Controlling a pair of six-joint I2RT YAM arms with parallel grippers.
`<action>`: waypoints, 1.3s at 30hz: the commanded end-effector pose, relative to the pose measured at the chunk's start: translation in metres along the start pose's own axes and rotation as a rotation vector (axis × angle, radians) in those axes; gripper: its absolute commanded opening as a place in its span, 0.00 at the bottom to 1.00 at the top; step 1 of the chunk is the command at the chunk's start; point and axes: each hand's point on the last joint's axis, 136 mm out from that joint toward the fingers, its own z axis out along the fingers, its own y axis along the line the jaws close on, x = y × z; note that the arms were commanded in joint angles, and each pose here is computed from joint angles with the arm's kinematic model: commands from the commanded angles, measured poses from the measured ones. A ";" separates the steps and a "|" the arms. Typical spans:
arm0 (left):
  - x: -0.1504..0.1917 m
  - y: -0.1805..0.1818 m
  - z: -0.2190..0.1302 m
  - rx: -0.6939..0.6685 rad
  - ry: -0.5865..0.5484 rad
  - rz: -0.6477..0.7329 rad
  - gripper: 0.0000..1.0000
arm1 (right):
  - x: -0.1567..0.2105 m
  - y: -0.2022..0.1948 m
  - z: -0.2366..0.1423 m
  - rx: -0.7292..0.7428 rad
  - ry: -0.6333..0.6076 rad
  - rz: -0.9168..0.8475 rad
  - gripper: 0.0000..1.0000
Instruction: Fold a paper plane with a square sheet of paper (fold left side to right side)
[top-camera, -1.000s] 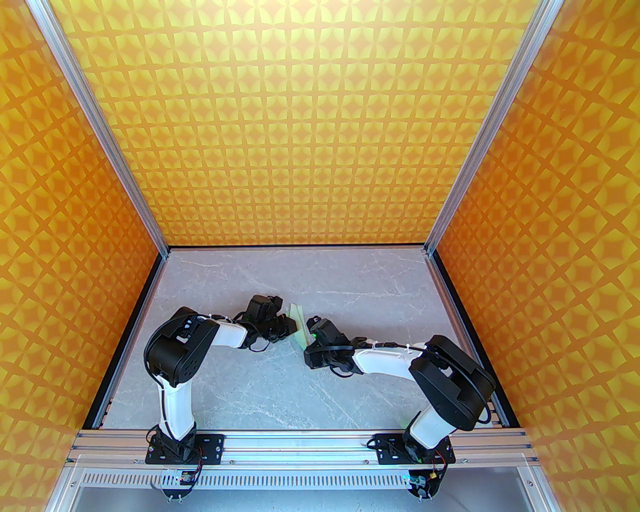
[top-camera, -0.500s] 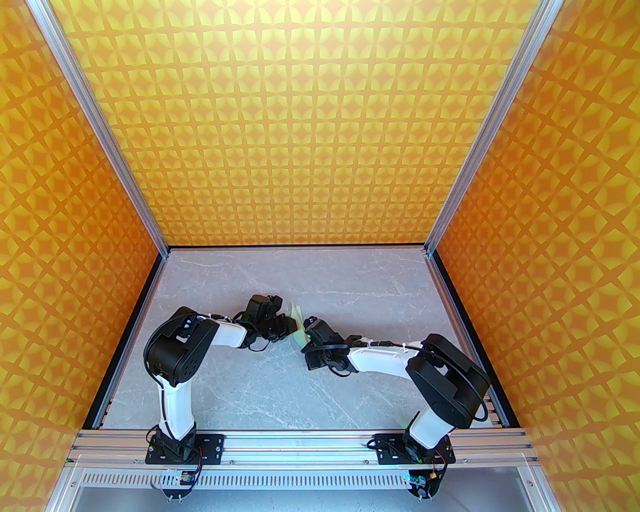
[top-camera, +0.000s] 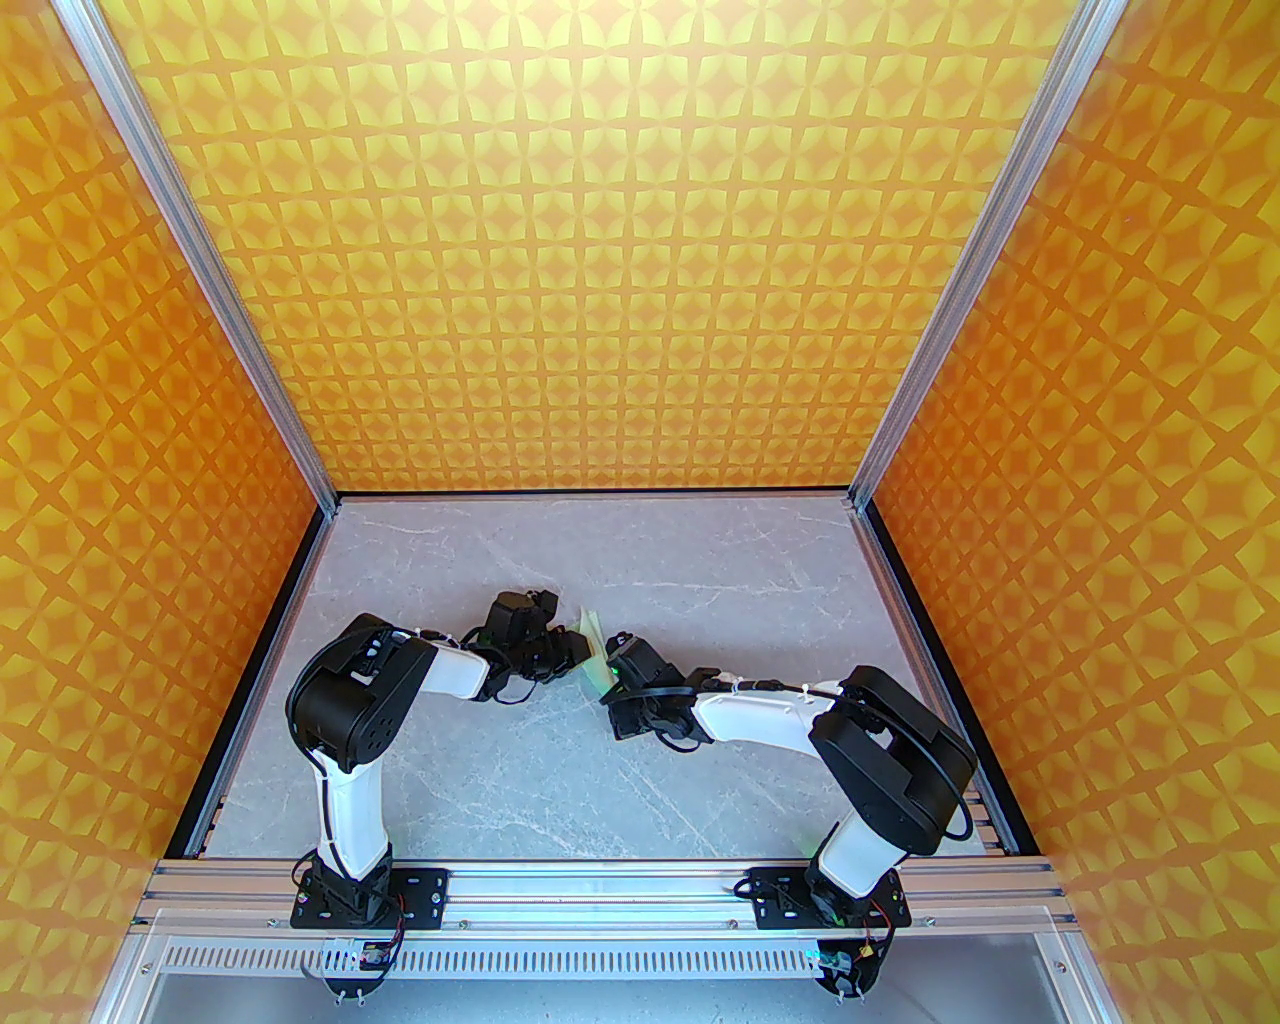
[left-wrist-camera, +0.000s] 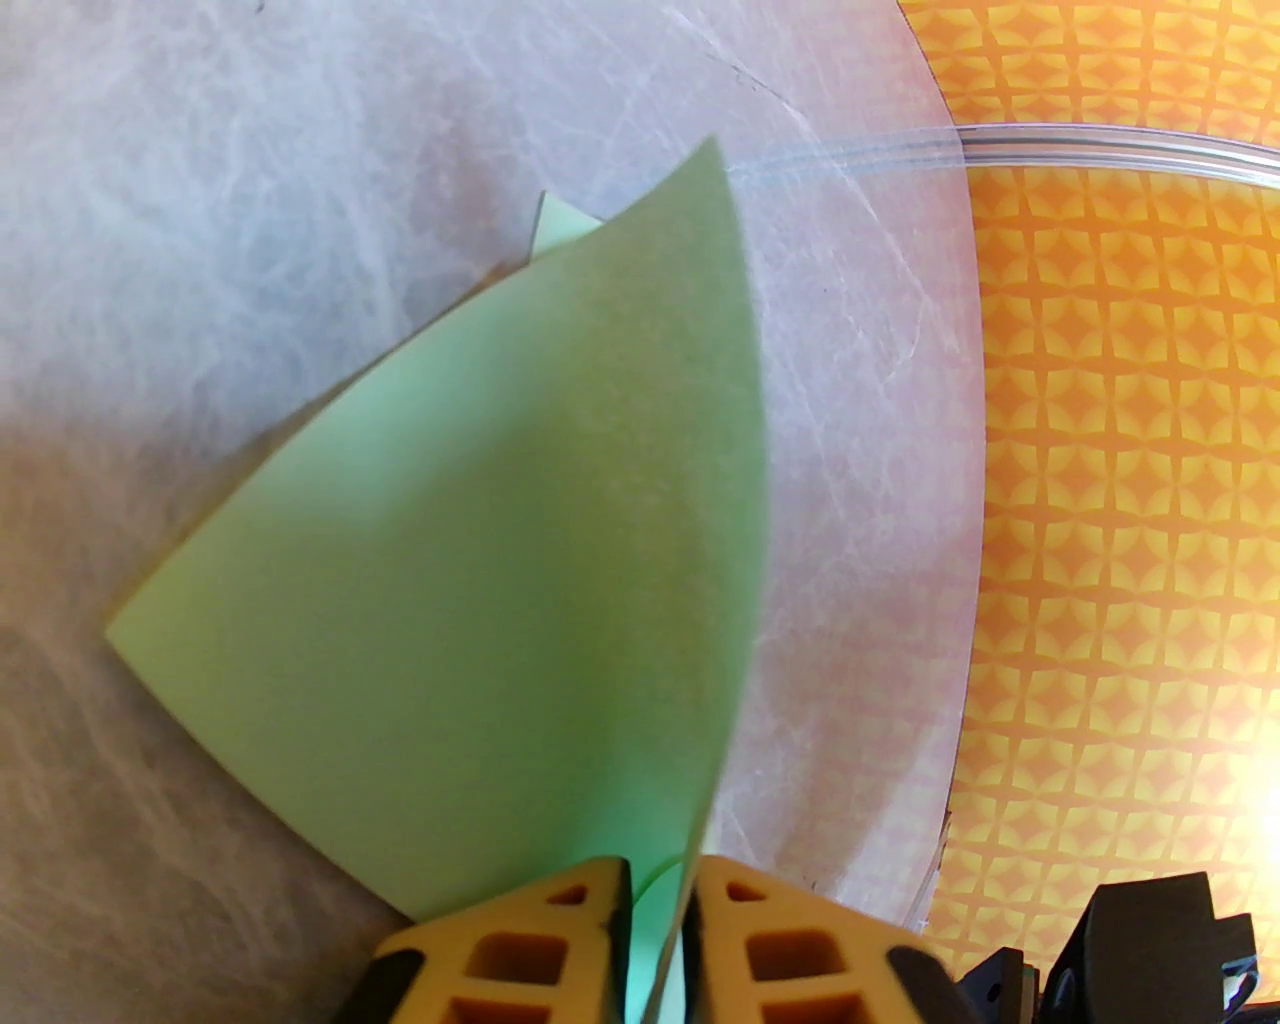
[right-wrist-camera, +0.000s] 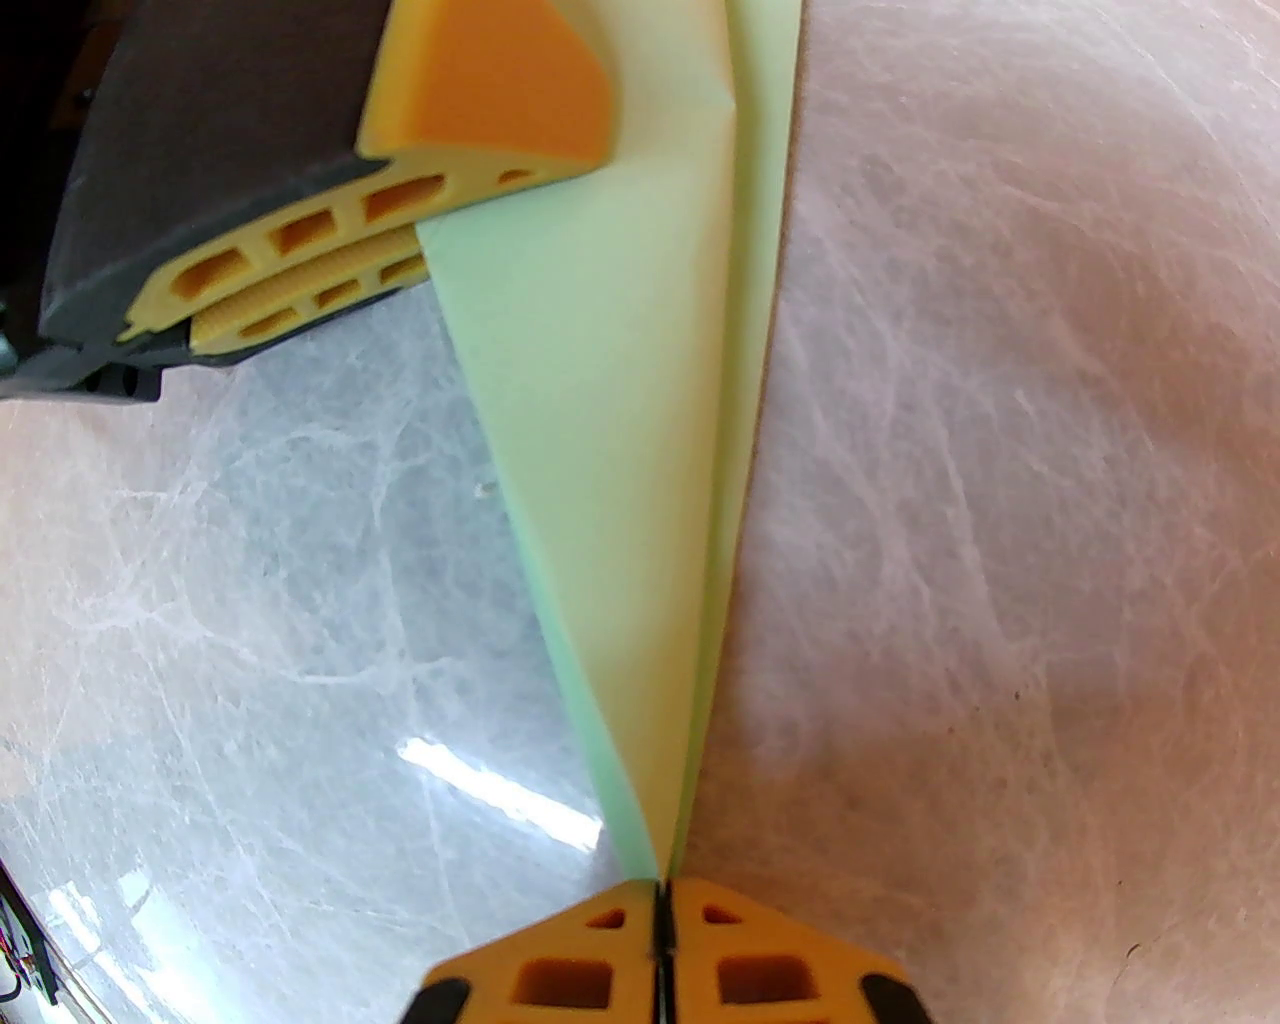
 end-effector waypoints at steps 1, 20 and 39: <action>-0.008 0.003 -0.004 -0.011 -0.038 -0.008 0.14 | 0.016 -0.010 0.015 0.053 0.053 0.004 0.09; -0.009 0.006 -0.010 -0.123 0.053 0.104 0.10 | 0.021 -0.026 0.013 0.169 0.078 -0.092 0.11; -0.012 0.012 -0.007 -0.155 0.083 0.133 0.10 | 0.024 -0.026 0.006 0.196 0.092 -0.177 0.21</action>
